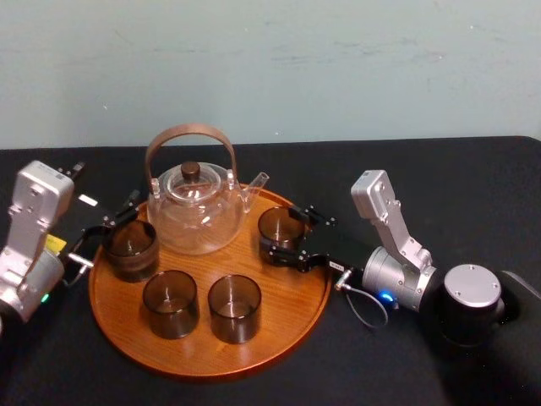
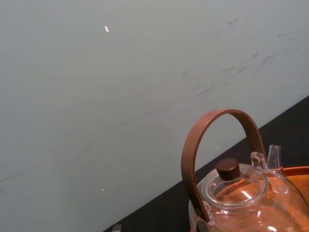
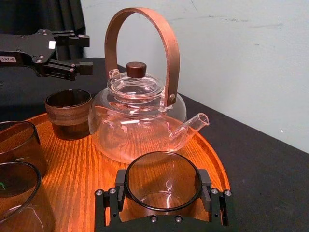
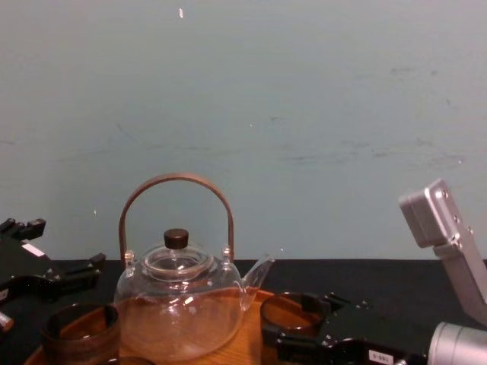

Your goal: Pick up the glass from the table and place it on the tray.

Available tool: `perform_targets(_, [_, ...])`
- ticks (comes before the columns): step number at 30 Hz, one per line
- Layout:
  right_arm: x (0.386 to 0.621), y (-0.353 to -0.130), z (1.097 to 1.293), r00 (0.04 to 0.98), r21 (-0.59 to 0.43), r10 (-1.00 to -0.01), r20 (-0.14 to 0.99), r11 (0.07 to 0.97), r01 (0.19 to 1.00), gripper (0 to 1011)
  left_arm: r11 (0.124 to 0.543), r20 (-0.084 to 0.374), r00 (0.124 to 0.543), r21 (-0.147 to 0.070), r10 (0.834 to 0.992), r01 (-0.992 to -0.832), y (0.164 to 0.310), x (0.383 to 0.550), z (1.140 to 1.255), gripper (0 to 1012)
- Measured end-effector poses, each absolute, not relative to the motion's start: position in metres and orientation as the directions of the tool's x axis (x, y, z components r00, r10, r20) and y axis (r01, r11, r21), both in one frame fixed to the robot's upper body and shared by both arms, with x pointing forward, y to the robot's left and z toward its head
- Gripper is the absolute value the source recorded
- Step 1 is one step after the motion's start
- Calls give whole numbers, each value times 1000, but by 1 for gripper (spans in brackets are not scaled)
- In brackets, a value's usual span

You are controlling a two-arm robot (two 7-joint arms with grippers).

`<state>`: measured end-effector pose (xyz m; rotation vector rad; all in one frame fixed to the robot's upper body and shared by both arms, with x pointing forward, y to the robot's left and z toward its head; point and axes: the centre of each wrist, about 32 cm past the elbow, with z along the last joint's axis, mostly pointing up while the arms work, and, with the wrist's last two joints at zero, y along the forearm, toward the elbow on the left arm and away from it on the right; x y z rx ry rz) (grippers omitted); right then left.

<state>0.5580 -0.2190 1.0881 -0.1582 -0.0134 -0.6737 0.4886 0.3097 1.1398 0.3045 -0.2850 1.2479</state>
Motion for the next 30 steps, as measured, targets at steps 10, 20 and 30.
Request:
perform_targets(10, [558, -218, 1087, 780, -147, -621, 83, 766, 625, 903, 287, 374, 292, 70, 880, -955, 310, 489, 1140, 1001])
perform_targets(20, [558, -218, 1087, 779, -148, -621, 81, 766, 626, 903, 287, 374, 292, 70, 880, -955, 310, 489, 1140, 1001])
perform_targets(30, [557, -218, 1086, 781, -157, -620, 78, 765, 624, 957, 287, 374, 292, 70, 880, -955, 310, 489, 1140, 1001])
